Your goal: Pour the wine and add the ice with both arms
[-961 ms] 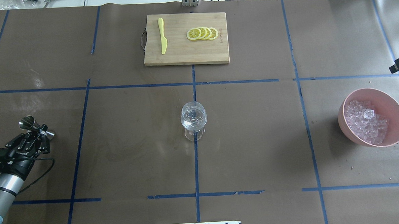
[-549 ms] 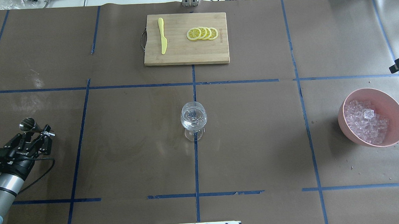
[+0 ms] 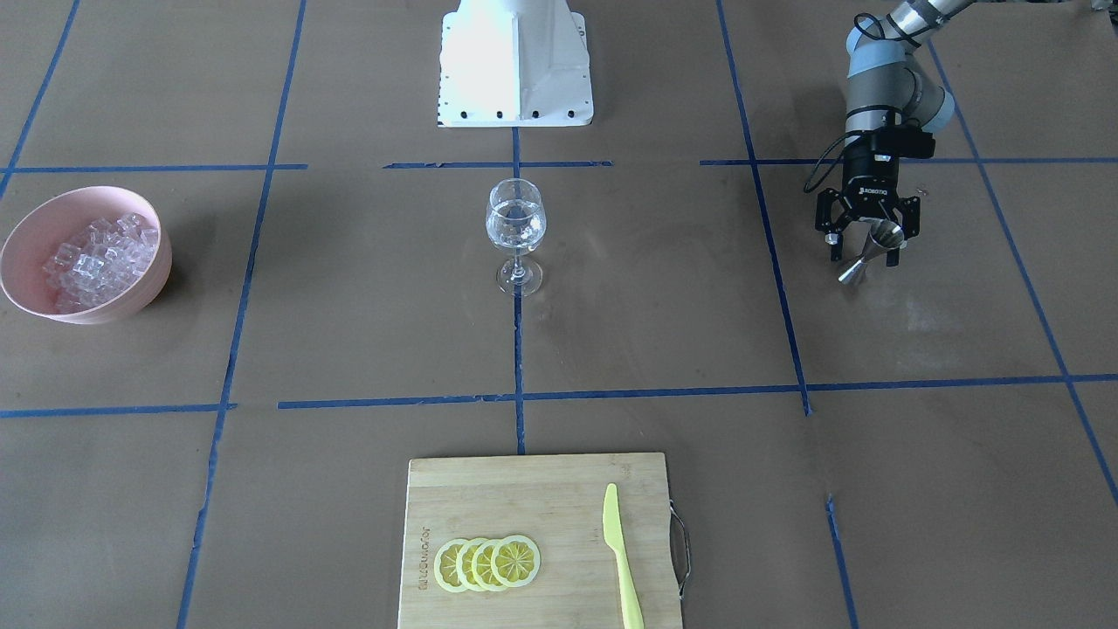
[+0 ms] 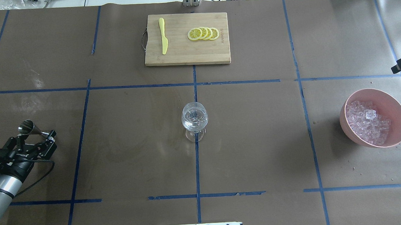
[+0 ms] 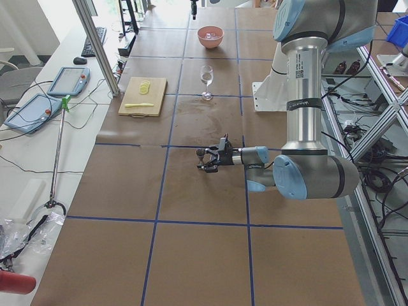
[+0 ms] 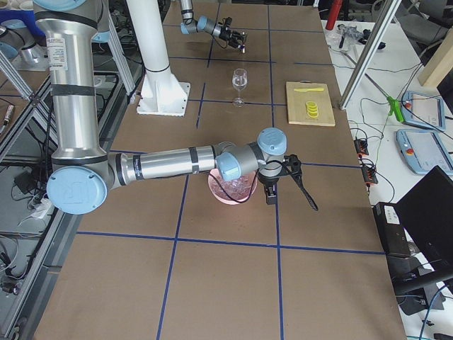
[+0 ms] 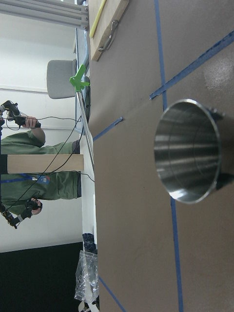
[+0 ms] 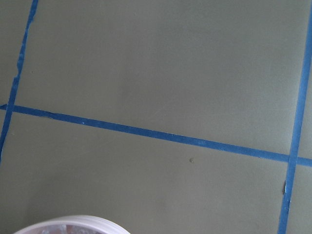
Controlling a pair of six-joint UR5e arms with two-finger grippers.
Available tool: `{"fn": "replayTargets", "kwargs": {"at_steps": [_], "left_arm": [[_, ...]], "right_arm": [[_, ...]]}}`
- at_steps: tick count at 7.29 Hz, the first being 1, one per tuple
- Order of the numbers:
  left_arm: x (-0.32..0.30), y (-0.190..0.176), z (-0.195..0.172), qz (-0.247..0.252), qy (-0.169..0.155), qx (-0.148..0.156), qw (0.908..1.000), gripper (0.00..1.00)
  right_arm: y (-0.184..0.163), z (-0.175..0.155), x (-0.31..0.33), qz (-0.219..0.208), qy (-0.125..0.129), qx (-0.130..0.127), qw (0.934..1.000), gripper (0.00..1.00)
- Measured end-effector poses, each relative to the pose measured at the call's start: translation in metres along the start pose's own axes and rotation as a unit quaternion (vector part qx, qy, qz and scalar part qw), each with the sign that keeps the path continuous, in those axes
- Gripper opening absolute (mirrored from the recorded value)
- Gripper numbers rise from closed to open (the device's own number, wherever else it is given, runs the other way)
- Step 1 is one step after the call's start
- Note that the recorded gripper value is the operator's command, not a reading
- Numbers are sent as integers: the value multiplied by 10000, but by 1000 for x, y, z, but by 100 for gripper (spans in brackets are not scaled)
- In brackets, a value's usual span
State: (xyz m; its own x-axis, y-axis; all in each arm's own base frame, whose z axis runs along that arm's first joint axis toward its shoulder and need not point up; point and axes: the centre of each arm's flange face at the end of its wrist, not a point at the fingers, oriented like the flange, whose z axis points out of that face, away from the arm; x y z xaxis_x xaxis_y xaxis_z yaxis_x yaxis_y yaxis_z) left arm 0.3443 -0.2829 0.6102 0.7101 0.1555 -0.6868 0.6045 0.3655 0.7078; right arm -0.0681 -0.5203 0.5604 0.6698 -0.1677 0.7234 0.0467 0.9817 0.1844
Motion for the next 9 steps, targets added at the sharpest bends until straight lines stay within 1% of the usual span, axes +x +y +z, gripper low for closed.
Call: {"fn": "replayTargets", "kwargs": {"at_steps": [1, 2, 3, 4, 5, 7, 8, 9], "left_arm": [[-5, -6, -8, 169, 142, -217, 9995, 95], [-16, -13, -21, 340, 318, -520, 9976, 95], [-26, -18, -33, 489, 503, -861, 9938, 95], [-42, -18, -44, 683, 658, -1247, 9876, 99], [-62, -16, -57, 982, 807, -1673, 9777, 99], [-94, -12, -78, 1413, 1024, -2289, 9577, 100], [-112, -9, -87, 1501, 1097, -2550, 9489, 100], [-137, -6, -95, 1467, 1177, -2766, 9424, 100]], "right_arm": [[0, 1, -1, -3, -4, -6, 10000, 100], [0, 2, -3, 3, -15, -18, 10000, 100], [0, 2, -8, 37, -40, -24, 10000, 100], [0, 1, -18, 128, -81, -12, 9999, 100], [1, 0, -35, 251, -132, -8, 9996, 100], [8, 0, -70, 361, -210, -28, 9991, 100], [19, 1, -81, 345, -244, -72, 9991, 100], [37, 5, -88, 311, -256, -185, 9990, 100]]}}
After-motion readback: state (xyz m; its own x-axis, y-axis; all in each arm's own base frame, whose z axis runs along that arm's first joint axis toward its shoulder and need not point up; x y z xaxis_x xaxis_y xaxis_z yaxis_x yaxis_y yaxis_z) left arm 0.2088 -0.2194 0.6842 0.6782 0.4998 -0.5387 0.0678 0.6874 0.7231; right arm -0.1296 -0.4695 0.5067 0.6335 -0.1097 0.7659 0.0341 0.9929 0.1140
